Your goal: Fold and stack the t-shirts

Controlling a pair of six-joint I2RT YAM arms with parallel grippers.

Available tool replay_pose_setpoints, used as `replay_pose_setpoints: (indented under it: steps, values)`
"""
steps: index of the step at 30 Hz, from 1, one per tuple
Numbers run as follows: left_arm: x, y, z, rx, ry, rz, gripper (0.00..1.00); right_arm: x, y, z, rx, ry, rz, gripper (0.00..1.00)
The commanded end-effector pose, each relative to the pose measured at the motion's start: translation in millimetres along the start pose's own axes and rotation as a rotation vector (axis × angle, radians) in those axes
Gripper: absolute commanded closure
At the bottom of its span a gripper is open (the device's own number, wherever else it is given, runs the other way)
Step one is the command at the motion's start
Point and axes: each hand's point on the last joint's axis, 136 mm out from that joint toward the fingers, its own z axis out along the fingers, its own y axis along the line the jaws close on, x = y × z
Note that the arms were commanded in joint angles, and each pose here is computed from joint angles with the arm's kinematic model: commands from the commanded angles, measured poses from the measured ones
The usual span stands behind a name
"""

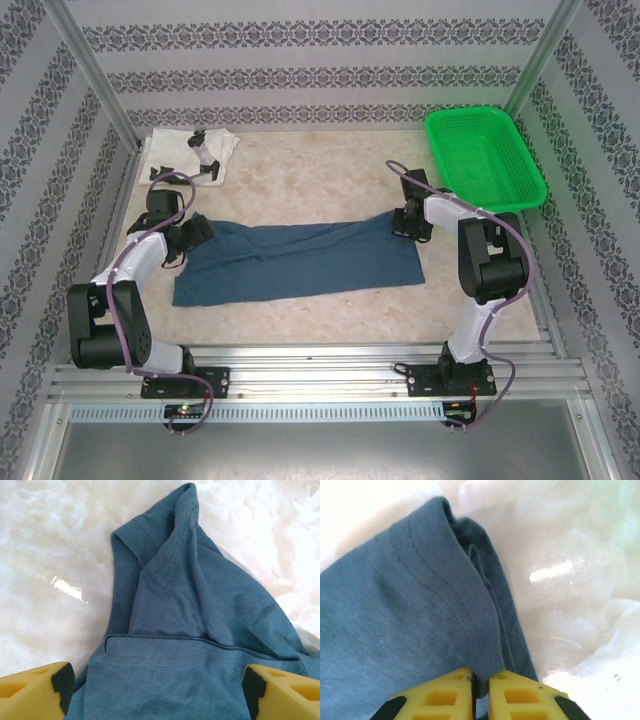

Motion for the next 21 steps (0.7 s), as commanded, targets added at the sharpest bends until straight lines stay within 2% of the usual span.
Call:
replay_pose_setpoints:
  steps: [1,7,13,21]
  values:
    - [3,-6,-6,0.024,-0.018,0.03,0.12,-16,-1,-8,0.027,-0.042,-0.006,0.98]
    - [10,-5,-8,0.013,-0.029,0.047,0.12,-28,3,-43,0.009,-0.118,-0.015,1.0]
    - [7,-12,-13,0.046,-0.062,0.053,0.12,-22,3,-59,-0.006,-0.105,-0.032,1.0]
    - [0,-36,-30,0.054,-0.116,0.155,0.12,7,-8,-46,-0.032,-0.029,-0.009,1.0]
